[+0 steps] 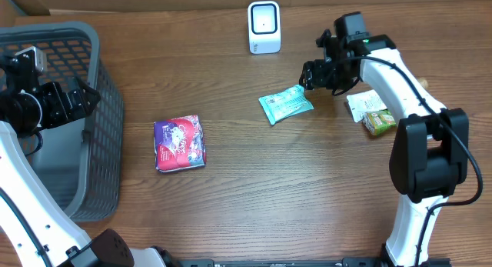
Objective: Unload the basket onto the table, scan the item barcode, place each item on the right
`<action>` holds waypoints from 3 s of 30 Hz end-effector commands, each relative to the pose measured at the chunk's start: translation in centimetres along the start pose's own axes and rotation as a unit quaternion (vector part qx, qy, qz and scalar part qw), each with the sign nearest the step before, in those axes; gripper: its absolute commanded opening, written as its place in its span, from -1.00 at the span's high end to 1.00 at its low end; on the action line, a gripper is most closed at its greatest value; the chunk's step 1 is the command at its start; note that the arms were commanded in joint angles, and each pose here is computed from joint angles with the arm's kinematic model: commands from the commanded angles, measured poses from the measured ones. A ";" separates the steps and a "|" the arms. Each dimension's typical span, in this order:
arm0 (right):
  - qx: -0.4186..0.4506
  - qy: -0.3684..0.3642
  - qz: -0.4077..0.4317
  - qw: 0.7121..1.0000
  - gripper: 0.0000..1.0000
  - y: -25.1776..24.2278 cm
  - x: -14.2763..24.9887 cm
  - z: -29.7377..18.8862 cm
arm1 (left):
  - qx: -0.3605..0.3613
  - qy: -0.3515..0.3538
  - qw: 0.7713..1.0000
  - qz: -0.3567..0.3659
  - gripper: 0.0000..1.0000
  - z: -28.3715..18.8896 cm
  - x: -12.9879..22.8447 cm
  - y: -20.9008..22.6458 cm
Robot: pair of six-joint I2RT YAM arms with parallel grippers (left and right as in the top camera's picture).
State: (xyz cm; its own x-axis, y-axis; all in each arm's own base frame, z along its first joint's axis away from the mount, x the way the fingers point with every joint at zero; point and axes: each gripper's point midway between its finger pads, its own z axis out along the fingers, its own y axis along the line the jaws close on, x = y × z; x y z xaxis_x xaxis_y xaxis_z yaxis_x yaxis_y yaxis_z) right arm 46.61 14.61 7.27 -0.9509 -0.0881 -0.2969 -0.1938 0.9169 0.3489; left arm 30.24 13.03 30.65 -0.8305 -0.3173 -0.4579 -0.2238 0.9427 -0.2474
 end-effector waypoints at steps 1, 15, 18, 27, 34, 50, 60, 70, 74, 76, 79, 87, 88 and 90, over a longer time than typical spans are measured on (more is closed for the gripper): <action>-0.049 0.019 -0.042 0.998 -0.58 1.3 0.7 2.2 | 0.000 0.002 1.000 0.002 -0.99 0.2 -0.1 0.1; -0.084 0.100 -0.012 0.991 -0.46 1.1 4.8 7.5 | 0.000 0.002 1.000 0.002 -0.99 0.2 -0.1 0.1; -0.086 0.116 -0.019 0.989 -0.44 2.0 6.0 8.0 | 0.000 0.002 1.000 0.002 -0.99 0.2 -0.1 0.1; -0.041 0.145 -0.010 0.989 -0.10 1.5 9.9 10.9 | 0.000 0.002 1.000 0.002 -0.99 0.2 -0.1 0.1; -0.035 0.137 0.012 0.990 0.78 0.9 10.7 11.9 | 0.000 0.002 1.000 0.002 -0.99 0.2 -0.1 0.1; -0.101 0.101 -0.006 0.990 0.92 5.2 6.1 4.2 | 0.000 0.002 1.000 0.002 -0.99 0.2 -0.1 0.1; -0.012 -0.096 -0.109 0.989 0.92 9.7 0.0 -8.7 | 0.000 0.002 1.000 0.002 -0.99 0.2 -0.1 0.1; 0.031 -0.208 -0.154 0.965 0.93 13.3 -1.2 -16.2 | 0.000 0.002 1.000 0.002 -0.99 0.2 -0.1 0.1; 0.023 -0.228 -0.140 0.963 0.93 13.8 -1.6 -17.1 | 0.000 0.002 1.000 0.002 -0.99 0.2 -0.1 0.1; 0.018 -0.243 -0.122 0.962 0.93 14.0 -2.3 -17.5 | 0.000 0.002 1.000 0.002 -0.99 0.2 -0.1 0.1; 0.035 -0.278 -0.084 0.956 0.93 13.4 -3.7 -18.3 | 0.000 0.002 1.000 0.002 -0.99 0.2 -0.1 0.1; 0.128 -0.368 -0.080 0.918 0.93 11.6 -7.0 -21.1 | 0.000 0.002 1.000 0.002 -0.99 0.2 -0.1 0.1; 0.145 -0.382 -0.091 0.908 0.93 11.6 -7.5 -21.7 | 0.000 0.002 1.000 0.002 -0.99 0.2 -0.1 0.1; 0.188 -0.412 -0.119 0.883 0.93 11.7 -8.8 -22.8 | 0.000 0.002 1.000 0.002 -0.99 0.2 -0.1 0.1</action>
State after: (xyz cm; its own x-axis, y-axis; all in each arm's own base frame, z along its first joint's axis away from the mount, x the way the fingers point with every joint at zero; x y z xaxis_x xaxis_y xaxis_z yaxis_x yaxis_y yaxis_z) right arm 46.93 18.79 30.76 -0.4783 -0.0551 -0.8765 -0.2077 0.9768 0.0520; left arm 30.24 13.02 30.65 -0.8306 -0.3174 -0.4575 -0.2239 0.9427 -0.2475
